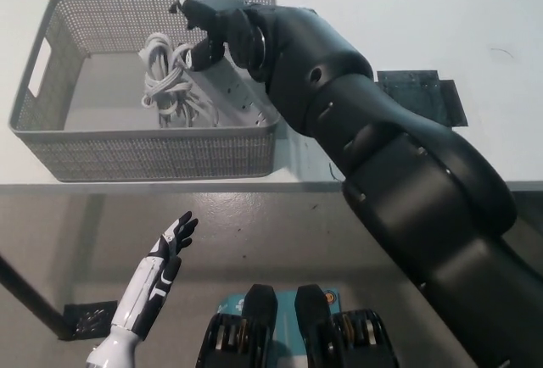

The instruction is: Use the right hand to pick up a power strip and put it into a container on the left side

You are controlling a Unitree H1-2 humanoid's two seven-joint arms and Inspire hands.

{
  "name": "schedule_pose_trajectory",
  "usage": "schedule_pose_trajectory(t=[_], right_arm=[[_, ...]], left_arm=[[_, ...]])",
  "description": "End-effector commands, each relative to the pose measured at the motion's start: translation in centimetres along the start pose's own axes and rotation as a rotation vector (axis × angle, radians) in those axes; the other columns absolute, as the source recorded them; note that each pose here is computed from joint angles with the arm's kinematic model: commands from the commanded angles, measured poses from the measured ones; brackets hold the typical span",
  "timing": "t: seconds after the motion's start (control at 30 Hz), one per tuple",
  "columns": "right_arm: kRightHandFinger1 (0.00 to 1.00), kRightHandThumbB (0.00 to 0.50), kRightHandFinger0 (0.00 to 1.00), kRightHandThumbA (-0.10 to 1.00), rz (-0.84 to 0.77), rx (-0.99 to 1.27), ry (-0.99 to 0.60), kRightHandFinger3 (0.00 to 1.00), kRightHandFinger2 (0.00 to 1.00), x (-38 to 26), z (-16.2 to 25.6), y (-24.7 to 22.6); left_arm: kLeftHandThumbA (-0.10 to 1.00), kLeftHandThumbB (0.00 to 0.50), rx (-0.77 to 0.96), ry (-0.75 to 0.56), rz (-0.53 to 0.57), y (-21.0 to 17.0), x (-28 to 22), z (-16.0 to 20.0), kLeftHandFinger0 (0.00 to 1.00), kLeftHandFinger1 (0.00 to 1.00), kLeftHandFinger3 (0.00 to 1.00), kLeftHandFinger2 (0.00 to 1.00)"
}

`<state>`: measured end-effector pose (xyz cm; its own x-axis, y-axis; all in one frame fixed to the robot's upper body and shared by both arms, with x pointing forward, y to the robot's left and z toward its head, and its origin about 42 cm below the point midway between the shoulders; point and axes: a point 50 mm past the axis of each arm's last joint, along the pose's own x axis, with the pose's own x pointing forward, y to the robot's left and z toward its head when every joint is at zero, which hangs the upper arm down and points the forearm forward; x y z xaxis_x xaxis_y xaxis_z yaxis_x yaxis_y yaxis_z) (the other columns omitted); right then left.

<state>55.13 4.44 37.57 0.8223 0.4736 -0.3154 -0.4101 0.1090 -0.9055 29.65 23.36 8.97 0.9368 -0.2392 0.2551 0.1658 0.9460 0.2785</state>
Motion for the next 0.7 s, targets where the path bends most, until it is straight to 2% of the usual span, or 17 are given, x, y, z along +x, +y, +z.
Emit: schedule_pose_trajectory(t=[0.0, 0.07, 0.1, 0.13, 0.2, 0.23, 0.27, 0.3, 0.33, 0.37, 0.4, 0.43, 0.47, 0.5, 0.53, 0.57, 0.67], right_arm=[[0.81, 0.422, 0.42, 1.00, 0.319, 0.400, -0.457, 1.00, 0.98, -13.6, 13.0, -21.6], [0.89, 0.414, 0.37, 1.00, 0.279, 0.497, -0.494, 1.00, 1.00, -14.4, 12.7, -23.0], [0.96, 0.345, 0.44, 1.00, 0.274, 0.509, -0.523, 1.00, 1.00, -14.9, 12.3, -23.6], [0.85, 0.303, 0.25, 0.98, 0.265, 0.531, -0.566, 1.00, 1.00, -15.8, 11.8, -24.7], [0.79, 0.309, 0.22, 0.94, 0.237, 0.532, -0.584, 1.00, 1.00, -17.1, 11.4, -26.1], [0.79, 0.301, 0.25, 0.95, 0.232, 0.523, -0.589, 1.00, 0.98, -18.2, 11.2, -27.2], [0.79, 0.254, 0.23, 0.95, 0.245, 0.516, -0.595, 1.00, 0.99, -18.9, 11.0, -27.8], [0.79, 0.198, 0.24, 0.88, 0.253, 0.507, -0.597, 1.00, 1.00, -19.4, 10.9, -28.2], [0.85, 0.165, 0.28, 0.67, 0.268, 0.492, -0.589, 1.00, 1.00, -20.3, 10.5, -28.8], [0.88, 0.155, 0.30, 0.56, 0.281, 0.482, -0.577, 1.00, 1.00, -20.9, 10.3, -29.3], [0.93, 0.247, 0.38, 0.34, 0.271, 0.476, -0.574, 1.00, 1.00, -21.4, 9.6, -29.8], [0.95, 0.264, 0.42, 0.33, 0.263, 0.463, -0.570, 1.00, 1.00, -21.7, 9.1, -30.1], [1.00, 0.382, 0.60, 0.81, 0.230, 0.417, -0.591, 1.00, 1.00, -22.5, 8.6, -30.8], [1.00, 0.429, 0.72, 0.94, 0.219, 0.390, -0.613, 1.00, 1.00, -23.3, 8.2, -31.5], [1.00, 0.486, 0.88, 1.00, 0.229, 0.403, -0.624, 1.00, 1.00, -23.5, 7.9, -31.6], [1.00, 0.499, 1.00, 1.00, 0.210, 0.473, -0.672, 1.00, 1.00, -24.3, 7.1, -32.4], [1.00, 0.500, 1.00, 1.00, 0.070, 0.574, -0.767, 1.00, 1.00, -26.3, 5.7, -34.4]], left_arm=[[1.00, 0.246, 0.075, -0.125, -0.042, 1.3, 1.8, 2.2, 1.00, 1.00, 1.00, 1.00], [1.00, 0.246, 0.084, -0.124, -0.041, 1.3, 1.8, 2.2, 1.00, 1.00, 1.00, 1.00], [1.00, 0.240, 0.086, -0.122, -0.046, 1.4, 1.9, 2.1, 1.00, 1.00, 1.00, 1.00], [1.00, 0.238, 0.087, -0.121, -0.048, 1.4, 1.8, 2.1, 1.00, 1.00, 1.00, 1.00], [1.00, 0.240, 0.090, -0.119, -0.050, 1.4, 1.7, 2.0, 1.00, 1.00, 1.00, 1.00], [1.00, 0.242, 0.087, -0.117, -0.054, 1.3, 1.6, 2.0, 1.00, 1.00, 1.00, 1.00], [1.00, 0.247, 0.084, -0.117, -0.055, 1.4, 1.7, 2.0, 1.00, 1.00, 1.00, 1.00], [1.00, 0.246, 0.082, -0.117, -0.055, 1.4, 1.7, 2.0, 1.00, 1.00, 1.00, 1.00], [1.00, 0.241, 0.078, -0.117, -0.055, 1.4, 1.7, 2.0, 1.00, 1.00, 1.00, 1.00], [1.00, 0.241, 0.075, -0.116, -0.052, 1.4, 1.8, 2.0, 1.00, 1.00, 1.00, 1.00], [1.00, 0.248, 0.073, -0.114, -0.051, 1.3, 1.6, 1.9, 1.00, 1.00, 1.00, 1.00], [1.00, 0.248, 0.071, -0.112, -0.051, 1.3, 1.5, 1.9, 1.00, 1.00, 1.00, 1.00], [1.00, 0.246, 0.075, -0.112, -0.053, 1.3, 1.6, 1.9, 1.00, 1.00, 1.00, 1.00], [1.00, 0.245, 0.076, -0.112, -0.055, 1.3, 1.6, 1.9, 1.00, 1.00, 1.00, 1.00], [1.00, 0.244, 0.076, -0.112, -0.056, 1.2, 1.6, 1.9, 1.00, 1.00, 1.00, 1.00], [1.00, 0.245, 0.076, -0.109, -0.059, 1.1, 1.5, 1.8, 1.00, 1.00, 1.00, 1.00], [1.00, 0.238, 0.075, -0.106, -0.058, 1.0, 1.5, 1.7, 1.00, 1.00, 1.00, 1.00]])
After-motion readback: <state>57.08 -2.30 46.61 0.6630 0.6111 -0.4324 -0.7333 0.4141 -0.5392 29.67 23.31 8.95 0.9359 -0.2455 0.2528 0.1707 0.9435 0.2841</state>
